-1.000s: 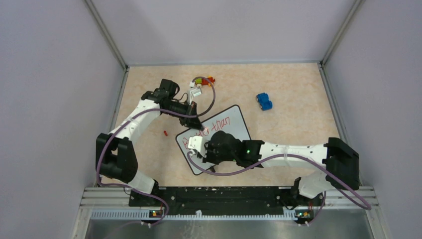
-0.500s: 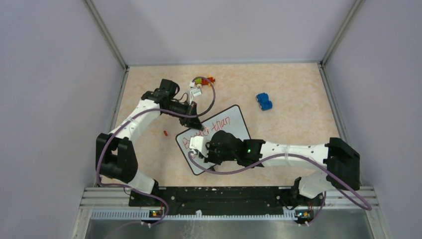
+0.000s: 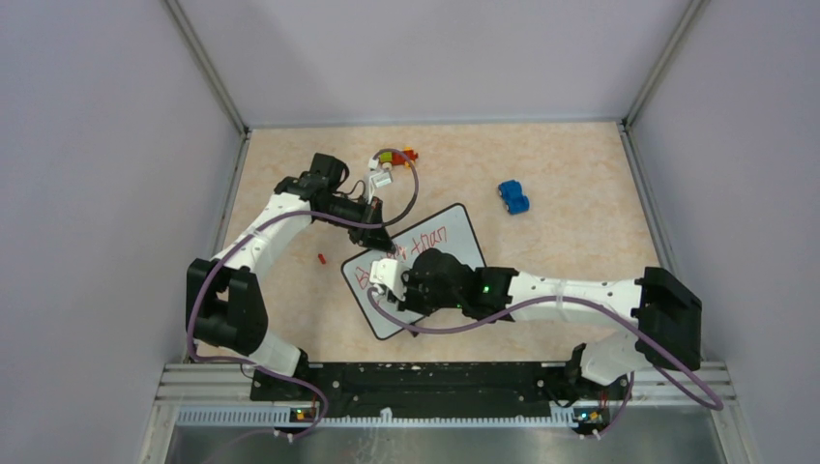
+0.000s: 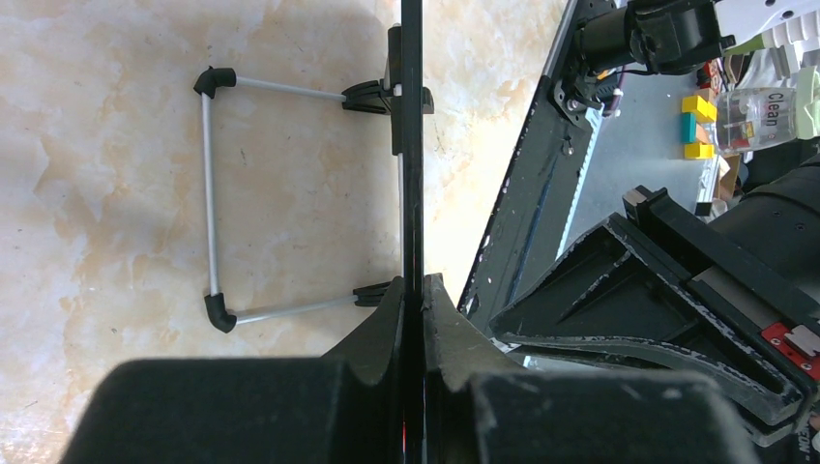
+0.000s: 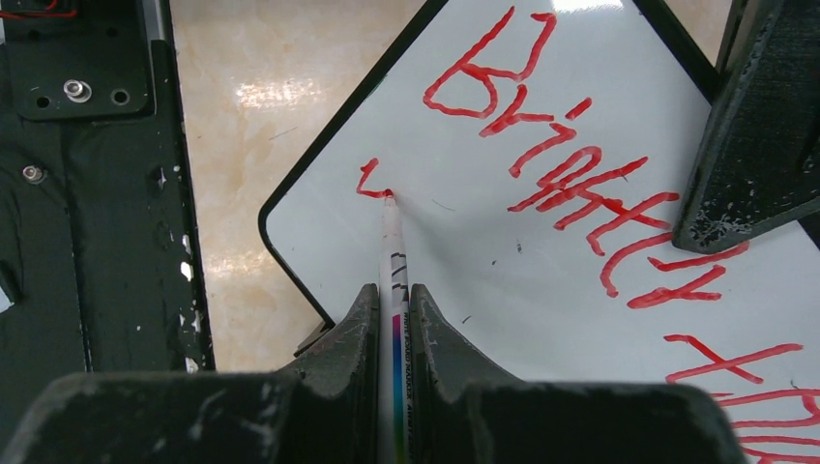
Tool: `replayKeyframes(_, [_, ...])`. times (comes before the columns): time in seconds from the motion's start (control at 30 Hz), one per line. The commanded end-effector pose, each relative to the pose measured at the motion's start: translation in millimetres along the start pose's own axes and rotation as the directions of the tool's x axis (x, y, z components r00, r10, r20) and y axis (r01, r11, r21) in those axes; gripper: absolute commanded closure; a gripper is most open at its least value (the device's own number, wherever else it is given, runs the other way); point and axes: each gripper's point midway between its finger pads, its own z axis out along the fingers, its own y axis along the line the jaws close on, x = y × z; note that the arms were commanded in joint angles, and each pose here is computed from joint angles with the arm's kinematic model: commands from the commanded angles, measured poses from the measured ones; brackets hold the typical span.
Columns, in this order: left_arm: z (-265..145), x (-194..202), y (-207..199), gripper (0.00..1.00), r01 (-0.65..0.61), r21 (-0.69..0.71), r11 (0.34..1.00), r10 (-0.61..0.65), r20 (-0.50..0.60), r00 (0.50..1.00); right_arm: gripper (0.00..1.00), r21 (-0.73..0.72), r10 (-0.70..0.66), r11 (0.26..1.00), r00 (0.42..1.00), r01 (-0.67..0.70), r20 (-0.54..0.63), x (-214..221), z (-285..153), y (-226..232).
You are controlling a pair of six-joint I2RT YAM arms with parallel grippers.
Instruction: Write a sentence on the whiteboard
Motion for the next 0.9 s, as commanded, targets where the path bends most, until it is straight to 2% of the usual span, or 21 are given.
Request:
replayKeyframes(0.0, [2, 7, -3, 1.0, -0.003, 0.002, 1.0, 0.003, -0.018, 1.0, 1.0, 0.076, 0.004, 0.997, 0.995, -0.012, 0.098, -41, -14, -25])
replayKeyframes(0.23, [2, 7, -2, 1.0, -0.002, 0.002, 1.0, 0.002, -0.019, 1.0, 1.0, 0.076, 0.004, 0.997, 0.995, -0.012, 0.097, -41, -16, -26])
replayKeyframes(0.87, [4, 8, 0, 1.0, 0.004, 0.004, 1.0, -0.004, -0.024, 1.0, 1.0, -0.052, -0.022, 0.998, 0.999, 0.021, -0.023, 7, -7, 12])
